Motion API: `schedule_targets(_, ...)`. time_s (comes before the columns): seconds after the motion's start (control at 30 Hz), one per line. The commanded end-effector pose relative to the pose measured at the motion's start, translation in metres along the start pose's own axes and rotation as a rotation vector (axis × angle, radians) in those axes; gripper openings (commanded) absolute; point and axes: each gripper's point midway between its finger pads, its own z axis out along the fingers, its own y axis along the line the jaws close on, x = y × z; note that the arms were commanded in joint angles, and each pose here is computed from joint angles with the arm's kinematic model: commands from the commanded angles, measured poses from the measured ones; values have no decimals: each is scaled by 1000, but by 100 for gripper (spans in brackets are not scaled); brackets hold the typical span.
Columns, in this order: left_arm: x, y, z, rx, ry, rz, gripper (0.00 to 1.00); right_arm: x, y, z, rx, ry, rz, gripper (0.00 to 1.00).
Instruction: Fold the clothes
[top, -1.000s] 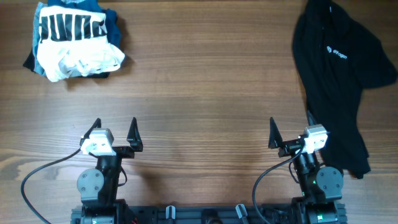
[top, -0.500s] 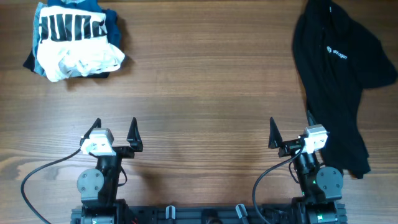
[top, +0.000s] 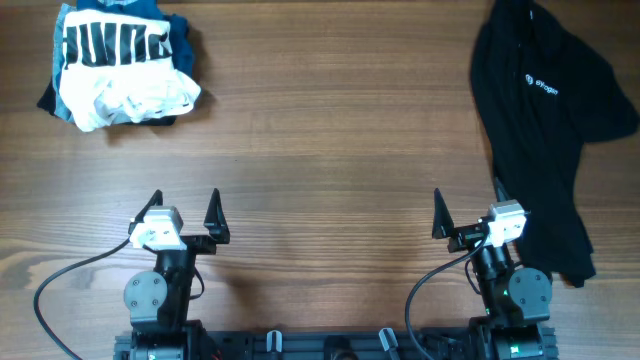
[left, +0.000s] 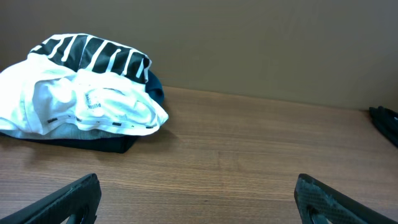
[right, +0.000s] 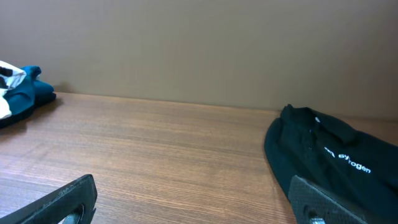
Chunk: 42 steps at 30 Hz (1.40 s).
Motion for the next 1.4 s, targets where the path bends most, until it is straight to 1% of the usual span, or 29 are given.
schedule_targets(0.0, 2, -1, 0, 6, 1, -5, 100, -2, -4, -1, 22, -10, -27, 100)
schedule_targets(0.33, 2, -1, 0, 6, 1, -5, 100, -6, -2, -1, 8, -27, -25, 100)
schedule_targets(0.5, 2, -3, 0, 14, 1, -6, 100, -20, 16, -2, -93, -85, -34, 100)
schedule_targets(0.57, 0, -3, 0, 17, -7, -5, 100, -21, 18, -2, -107, -90, -32, 100)
schedule_targets(0.7, -17, -9, -2, 42, -58, 2, 100, -32, 18, -4, -105, -110, -31, 100)
schedule_targets(0.83, -39, -12, -6, 45, -92, 12, 100, -60, 17, -8, -100, -156, -48, 100)
schedule_targets(0.93, -54, -15, -5, 46, -88, 12, 100, -78, 16, -6, -98, -164, -48, 100)
schedule_targets(1.07, -70, -17, 2, 41, -49, 8, 100, -95, 15, 2, -99, -141, -46, 100)
schedule_targets(1.17, -86, -19, 14, 35, 13, 1, 100, -114, 16, 18, -117, -95, -35, 100)
schedule_targets(1.3, -105, -24, 37, 44, 127, -9, 100, -139, 22, 47, -175, -15, -25, 100)
schedule_targets(1.37, -111, -26, 51, 41, 209, -20, 100, -149, 25, 65, -206, 43, -14, 100)
